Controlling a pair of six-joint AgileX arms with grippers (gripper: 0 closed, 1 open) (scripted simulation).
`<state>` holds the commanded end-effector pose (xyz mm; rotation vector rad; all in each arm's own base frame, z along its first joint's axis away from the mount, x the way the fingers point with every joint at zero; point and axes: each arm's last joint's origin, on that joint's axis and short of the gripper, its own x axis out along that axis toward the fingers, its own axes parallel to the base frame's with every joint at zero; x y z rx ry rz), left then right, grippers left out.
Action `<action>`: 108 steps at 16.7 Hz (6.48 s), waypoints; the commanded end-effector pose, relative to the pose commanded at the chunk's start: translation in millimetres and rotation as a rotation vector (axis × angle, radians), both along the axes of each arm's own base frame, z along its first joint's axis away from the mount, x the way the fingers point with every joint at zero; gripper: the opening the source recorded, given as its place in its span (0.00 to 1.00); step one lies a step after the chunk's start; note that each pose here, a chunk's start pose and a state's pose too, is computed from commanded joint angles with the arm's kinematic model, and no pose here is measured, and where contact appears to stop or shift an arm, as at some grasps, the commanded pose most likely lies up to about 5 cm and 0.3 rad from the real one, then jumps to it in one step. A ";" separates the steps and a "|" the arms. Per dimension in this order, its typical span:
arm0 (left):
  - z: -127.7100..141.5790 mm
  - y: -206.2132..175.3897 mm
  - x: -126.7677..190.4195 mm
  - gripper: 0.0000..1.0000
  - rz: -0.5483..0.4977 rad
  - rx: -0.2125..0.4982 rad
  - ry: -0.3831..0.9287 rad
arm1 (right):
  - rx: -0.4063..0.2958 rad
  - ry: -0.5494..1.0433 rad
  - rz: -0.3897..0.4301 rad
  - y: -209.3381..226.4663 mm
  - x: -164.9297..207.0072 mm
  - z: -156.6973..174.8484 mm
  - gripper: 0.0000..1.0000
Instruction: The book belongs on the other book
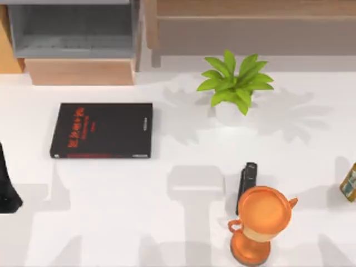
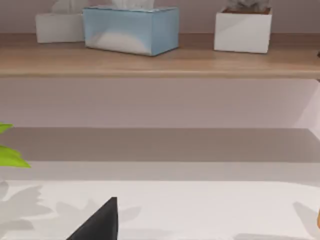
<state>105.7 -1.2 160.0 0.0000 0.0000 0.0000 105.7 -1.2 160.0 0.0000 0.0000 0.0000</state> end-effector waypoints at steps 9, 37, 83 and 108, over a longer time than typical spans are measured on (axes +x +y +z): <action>70.8 -4.8 13.9 1.00 -0.007 -0.011 -0.067 | 0.000 0.000 0.000 0.0 0.0 0.0 1.00; 89.2 -112.3 334.1 1.00 -0.016 -0.021 0.004 | 0.000 0.000 0.000 0.0 0.0 0.0 1.00; 121.5 -112.1 328.1 0.00 -0.011 0.079 -0.024 | 0.000 0.000 0.000 0.0 0.0 0.0 1.00; -43.5 -128.0 153.5 0.00 -0.436 1.536 0.380 | 0.000 0.000 0.000 0.0 0.0 0.0 1.00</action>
